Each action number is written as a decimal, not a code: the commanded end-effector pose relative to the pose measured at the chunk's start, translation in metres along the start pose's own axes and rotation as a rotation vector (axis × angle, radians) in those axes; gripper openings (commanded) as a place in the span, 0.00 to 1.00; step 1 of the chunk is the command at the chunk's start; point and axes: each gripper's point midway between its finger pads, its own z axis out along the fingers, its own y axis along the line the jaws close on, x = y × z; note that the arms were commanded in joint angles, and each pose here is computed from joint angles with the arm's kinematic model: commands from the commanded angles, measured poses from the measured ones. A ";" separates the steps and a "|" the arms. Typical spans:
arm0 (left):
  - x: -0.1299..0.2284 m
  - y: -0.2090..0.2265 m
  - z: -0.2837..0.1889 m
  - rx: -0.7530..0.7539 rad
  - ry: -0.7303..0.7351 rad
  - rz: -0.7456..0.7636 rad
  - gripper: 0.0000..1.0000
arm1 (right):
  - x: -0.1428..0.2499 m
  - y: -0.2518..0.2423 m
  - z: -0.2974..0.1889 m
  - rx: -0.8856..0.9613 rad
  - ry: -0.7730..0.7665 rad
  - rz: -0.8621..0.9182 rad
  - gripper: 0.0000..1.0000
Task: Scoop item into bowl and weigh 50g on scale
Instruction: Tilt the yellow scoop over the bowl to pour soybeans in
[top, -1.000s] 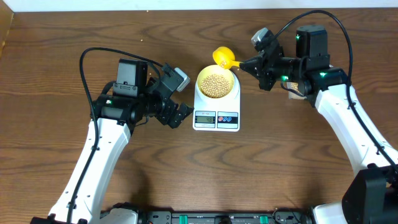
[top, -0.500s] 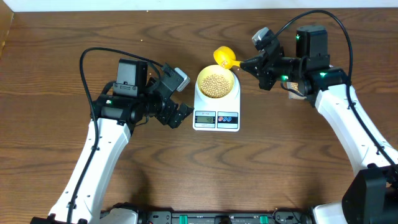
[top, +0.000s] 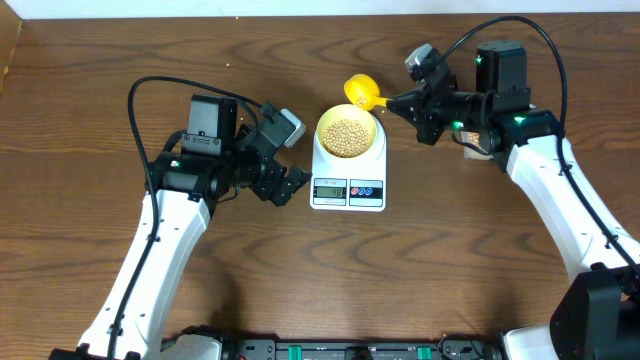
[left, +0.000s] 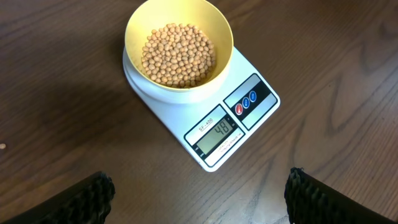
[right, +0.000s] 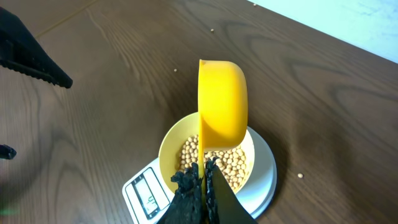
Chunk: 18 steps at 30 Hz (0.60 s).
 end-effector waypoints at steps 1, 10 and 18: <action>-0.006 -0.003 -0.005 0.008 -0.024 0.025 0.90 | 0.001 0.002 0.001 -0.006 0.002 -0.088 0.01; -0.006 -0.003 -0.005 0.008 -0.024 0.025 0.90 | 0.001 0.002 0.002 -0.008 0.001 -0.345 0.01; -0.006 -0.003 -0.005 0.009 -0.024 0.025 0.90 | 0.001 0.002 0.002 -0.007 0.001 -0.420 0.01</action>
